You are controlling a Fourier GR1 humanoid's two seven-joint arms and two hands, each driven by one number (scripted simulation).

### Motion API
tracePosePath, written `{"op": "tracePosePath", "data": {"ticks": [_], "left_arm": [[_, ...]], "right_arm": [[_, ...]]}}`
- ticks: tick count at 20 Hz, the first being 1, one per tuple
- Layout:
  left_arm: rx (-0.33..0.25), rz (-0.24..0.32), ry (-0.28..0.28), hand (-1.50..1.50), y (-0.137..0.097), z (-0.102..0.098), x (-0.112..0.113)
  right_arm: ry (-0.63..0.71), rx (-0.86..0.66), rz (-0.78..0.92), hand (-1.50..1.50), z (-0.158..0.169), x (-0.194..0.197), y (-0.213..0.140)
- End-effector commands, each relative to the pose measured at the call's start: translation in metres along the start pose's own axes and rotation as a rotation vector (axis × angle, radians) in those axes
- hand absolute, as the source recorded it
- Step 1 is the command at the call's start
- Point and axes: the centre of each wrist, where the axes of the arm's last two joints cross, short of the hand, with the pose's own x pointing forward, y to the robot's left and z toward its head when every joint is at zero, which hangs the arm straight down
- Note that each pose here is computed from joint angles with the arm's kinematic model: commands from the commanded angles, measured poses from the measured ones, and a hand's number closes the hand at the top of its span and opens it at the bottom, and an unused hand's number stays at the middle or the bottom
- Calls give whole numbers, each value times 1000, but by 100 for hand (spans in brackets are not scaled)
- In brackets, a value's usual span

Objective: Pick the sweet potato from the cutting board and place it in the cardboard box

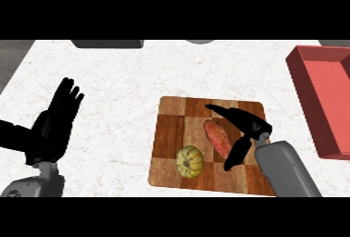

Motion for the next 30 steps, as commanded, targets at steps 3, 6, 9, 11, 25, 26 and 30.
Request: {"op": "tracePosePath", "data": {"ticks": [3, 6, 9, 11, 25, 26, 30], "left_arm": [[24, -21, -11, 0, 16, -4, -3], [7, -10, 2, 0, 28, -7, -8], [4, -19, -13, 0, -4, 1, 13], [2, -7, -5, 0, 7, -17, -8], [-34, -14, 1, 0, -5, -5, -4], [-16, -7, 7, 0, -11, 2, -5], [-3, -5, -5, 0, -18, -6, -10]], "right_arm": [[-16, 3, 22, -150, -8, -4, 26], [-12, -4, 12, -150, 21, -6, 16], [-29, -14, 32, 150, -23, 8, -11], [-90, -9, 73, 150, -1, 11, 17], [311, -500, 320, 150, -50, 64, 0], [329, -534, 328, 150, -52, 72, -4], [294, -664, 396, 150, -65, 102, -6]]}}
